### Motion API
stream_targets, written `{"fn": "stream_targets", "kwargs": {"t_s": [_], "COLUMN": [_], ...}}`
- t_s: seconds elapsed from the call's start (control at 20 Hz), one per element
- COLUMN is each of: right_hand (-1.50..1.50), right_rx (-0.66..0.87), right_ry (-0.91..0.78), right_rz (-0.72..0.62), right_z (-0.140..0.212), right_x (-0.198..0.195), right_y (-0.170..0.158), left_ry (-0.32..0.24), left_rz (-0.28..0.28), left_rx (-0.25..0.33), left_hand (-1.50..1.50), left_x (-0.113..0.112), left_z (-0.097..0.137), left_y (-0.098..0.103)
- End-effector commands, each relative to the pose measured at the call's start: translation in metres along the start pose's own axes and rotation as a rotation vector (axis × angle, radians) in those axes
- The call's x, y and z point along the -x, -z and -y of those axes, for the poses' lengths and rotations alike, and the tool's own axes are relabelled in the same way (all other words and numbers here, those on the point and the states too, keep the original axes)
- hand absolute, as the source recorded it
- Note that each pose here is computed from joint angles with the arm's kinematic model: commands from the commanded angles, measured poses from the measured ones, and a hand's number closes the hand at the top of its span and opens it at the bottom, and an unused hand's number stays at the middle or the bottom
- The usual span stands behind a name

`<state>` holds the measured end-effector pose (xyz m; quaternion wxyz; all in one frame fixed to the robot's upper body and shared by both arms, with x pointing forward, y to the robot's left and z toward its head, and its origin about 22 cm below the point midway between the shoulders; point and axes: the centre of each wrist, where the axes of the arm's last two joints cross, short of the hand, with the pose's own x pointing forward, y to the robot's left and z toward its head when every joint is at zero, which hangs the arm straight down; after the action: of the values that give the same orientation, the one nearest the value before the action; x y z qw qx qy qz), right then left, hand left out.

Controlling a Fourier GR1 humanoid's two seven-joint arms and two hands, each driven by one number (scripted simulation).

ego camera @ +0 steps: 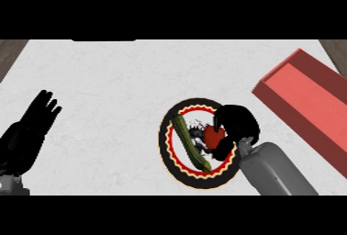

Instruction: Pick the bell pepper from the plate and place it in the cardboard box

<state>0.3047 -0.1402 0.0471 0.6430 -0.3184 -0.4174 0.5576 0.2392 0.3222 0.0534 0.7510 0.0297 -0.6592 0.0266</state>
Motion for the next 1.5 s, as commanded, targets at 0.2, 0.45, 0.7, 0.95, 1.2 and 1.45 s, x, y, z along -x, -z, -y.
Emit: {"fn": "stream_targets", "kwargs": {"t_s": [0.2,0.45,0.7,0.95,1.2,1.45], "right_hand": [1.5,1.5,1.5,1.5,1.5,1.5], "right_rx": [0.115,0.275,0.457,0.662,0.757,0.818], "right_ry": [-0.081,-0.045,-0.02,0.051,0.134,0.145], "right_rz": [0.064,0.116,0.187,0.107,-0.012,-0.099], "right_z": [0.006,0.052,0.078,0.118,0.148,0.194], "right_x": [0.038,0.013,0.006,0.004,0.014,0.033], "right_y": [-0.047,-0.074,-0.136,-0.175,-0.184,-0.182], "left_ry": [0.012,0.008,0.0,-0.009,0.006,0.007], "left_rz": [-0.019,0.012,0.015,0.008,-0.009,0.025], "left_rx": [0.004,0.028,-0.011,-0.006,0.004,0.009], "left_hand": [0.0,0.0,0.0,0.0,0.0,0.0], "left_x": [0.016,-0.017,-0.014,-0.005,-0.003,-0.014], "left_z": [-0.001,0.016,0.001,-0.007,0.01,0.006], "left_y": [-0.012,0.008,0.009,0.011,0.006,0.013]}}
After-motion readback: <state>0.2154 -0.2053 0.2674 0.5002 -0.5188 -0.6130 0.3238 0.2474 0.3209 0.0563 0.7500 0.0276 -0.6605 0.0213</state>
